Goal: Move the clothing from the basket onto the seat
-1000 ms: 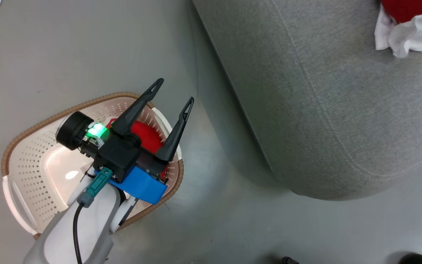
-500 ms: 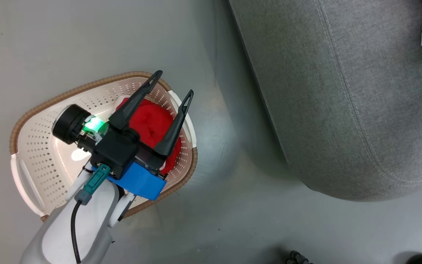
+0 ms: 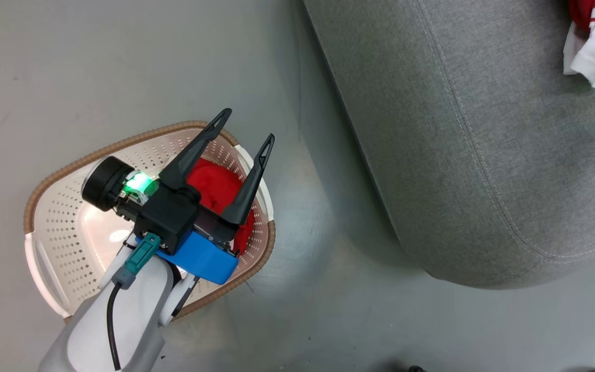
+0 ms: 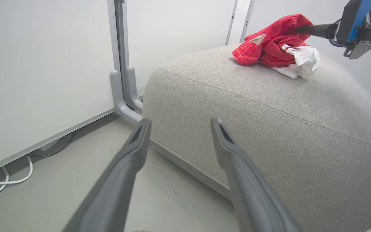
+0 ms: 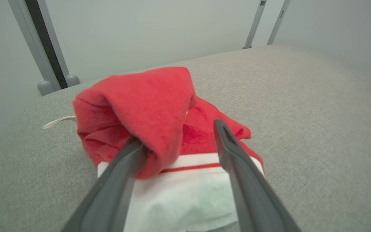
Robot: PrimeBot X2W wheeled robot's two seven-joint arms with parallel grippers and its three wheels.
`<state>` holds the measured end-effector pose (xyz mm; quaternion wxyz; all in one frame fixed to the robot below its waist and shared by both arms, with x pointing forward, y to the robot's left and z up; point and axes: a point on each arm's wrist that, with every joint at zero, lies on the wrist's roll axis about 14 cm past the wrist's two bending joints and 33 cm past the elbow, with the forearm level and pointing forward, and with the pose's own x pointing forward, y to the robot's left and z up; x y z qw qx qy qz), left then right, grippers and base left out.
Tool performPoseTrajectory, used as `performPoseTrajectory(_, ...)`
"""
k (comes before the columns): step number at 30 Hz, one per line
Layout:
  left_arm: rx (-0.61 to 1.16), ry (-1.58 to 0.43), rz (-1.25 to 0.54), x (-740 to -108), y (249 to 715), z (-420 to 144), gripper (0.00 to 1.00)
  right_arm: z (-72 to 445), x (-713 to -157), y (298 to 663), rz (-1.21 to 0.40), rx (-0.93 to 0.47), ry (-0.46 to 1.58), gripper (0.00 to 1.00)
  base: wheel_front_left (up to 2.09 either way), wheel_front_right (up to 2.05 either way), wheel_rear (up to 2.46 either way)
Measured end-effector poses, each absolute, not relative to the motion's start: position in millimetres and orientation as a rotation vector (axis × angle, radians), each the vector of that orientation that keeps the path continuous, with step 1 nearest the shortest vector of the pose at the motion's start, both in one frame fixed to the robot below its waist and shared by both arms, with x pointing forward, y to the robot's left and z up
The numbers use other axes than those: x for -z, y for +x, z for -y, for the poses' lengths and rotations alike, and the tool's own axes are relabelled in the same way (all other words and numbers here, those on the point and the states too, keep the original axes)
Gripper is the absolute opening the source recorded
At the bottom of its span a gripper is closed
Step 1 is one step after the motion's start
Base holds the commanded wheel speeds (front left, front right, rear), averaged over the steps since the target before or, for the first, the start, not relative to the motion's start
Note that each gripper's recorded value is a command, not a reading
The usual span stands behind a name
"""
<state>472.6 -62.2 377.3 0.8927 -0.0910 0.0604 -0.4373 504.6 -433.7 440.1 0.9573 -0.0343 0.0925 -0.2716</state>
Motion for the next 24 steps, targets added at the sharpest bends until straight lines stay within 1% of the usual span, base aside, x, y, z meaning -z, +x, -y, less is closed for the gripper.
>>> performPoseTrajectory(6, 0.908, -0.184, -0.122, -383.1, 469.8, 62.8, 1.0, 430.2, -445.6, 500.6, -0.178, 0.544, -0.066, 1.0, 0.0, 0.0, 0.0)
performPoseTrajectory(10, 0.897, -0.19, -0.119, -390.3, 466.9, 62.2, 1.0, 421.6, -446.3, 495.5, -0.186, 0.516, -0.077, 1.0, 0.0, 0.0, 0.0)
performPoseTrajectory(18, 0.855, -0.204, -0.1, -415.7, 457.2, 58.2, 1.0, 404.0, -452.3, 474.0, -0.193, 0.464, -0.077, 1.0, 0.0, 0.0, 0.0)
performPoseTrajectory(24, 0.799, -0.205, -0.095, -434.5, 443.7, 47.0, 1.0, 390.5, -464.8, 453.6, -0.162, 0.428, -0.058, 1.0, 0.0, 0.0, 0.0)
